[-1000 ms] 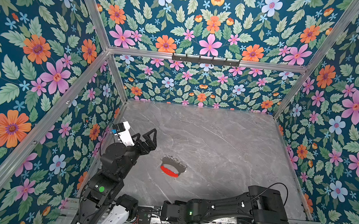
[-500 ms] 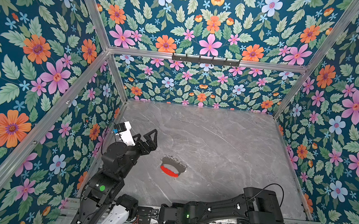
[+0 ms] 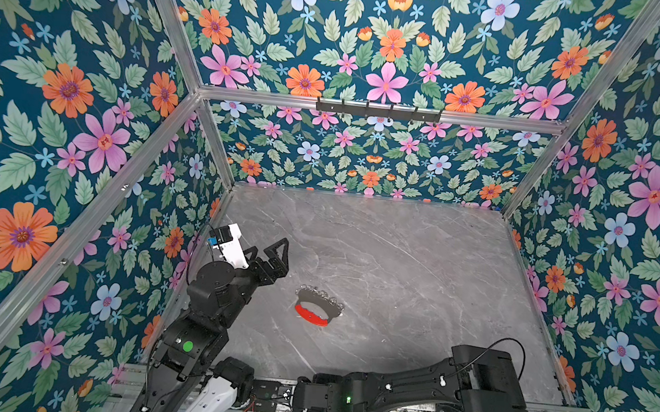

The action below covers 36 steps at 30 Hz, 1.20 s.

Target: Remove the keys from the keyring

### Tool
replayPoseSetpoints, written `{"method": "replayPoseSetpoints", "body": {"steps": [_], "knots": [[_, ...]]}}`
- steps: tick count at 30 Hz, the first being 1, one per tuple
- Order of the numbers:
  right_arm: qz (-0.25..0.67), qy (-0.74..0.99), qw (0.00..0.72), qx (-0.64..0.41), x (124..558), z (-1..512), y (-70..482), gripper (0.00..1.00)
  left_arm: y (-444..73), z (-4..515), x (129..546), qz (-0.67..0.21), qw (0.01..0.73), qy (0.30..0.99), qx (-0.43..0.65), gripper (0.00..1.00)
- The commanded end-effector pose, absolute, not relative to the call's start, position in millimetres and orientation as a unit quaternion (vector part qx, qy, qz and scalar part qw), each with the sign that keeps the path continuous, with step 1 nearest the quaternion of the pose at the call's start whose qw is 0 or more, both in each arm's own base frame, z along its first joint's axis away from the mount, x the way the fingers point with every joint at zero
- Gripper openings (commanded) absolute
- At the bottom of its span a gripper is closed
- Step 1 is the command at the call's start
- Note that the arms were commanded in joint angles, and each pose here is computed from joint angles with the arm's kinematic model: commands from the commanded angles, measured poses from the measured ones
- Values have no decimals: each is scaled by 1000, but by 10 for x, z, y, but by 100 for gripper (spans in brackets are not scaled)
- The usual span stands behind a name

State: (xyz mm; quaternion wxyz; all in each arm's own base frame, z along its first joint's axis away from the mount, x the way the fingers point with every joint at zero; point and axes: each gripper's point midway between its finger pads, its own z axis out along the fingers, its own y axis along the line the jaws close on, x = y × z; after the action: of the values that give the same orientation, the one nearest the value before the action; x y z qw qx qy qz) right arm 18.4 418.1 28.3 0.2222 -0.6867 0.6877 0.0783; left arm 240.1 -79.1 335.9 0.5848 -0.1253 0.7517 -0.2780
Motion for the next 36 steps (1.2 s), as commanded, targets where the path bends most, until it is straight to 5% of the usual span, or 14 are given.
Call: {"method": "replayPoseSetpoints", "body": {"steps": [1,14,30,33,36], "knots": [[61,697,261,-665,358,410,4144,0,-782,3388,2408,-276,591,748,-124,100],[129,830,300,-451,1207,719,3615,0,-823,3301,2411,-286,586,749,-120,100],[86,926,308,-200,1899,602,2539,0,-833,3038,2508,-278,577,757,-132,100],[90,925,319,-184,1954,670,2483,15,-850,3028,2538,-279,576,757,-131,100],[106,916,342,-179,1987,822,2489,50,-848,3041,2552,-279,580,754,-132,100]]}}
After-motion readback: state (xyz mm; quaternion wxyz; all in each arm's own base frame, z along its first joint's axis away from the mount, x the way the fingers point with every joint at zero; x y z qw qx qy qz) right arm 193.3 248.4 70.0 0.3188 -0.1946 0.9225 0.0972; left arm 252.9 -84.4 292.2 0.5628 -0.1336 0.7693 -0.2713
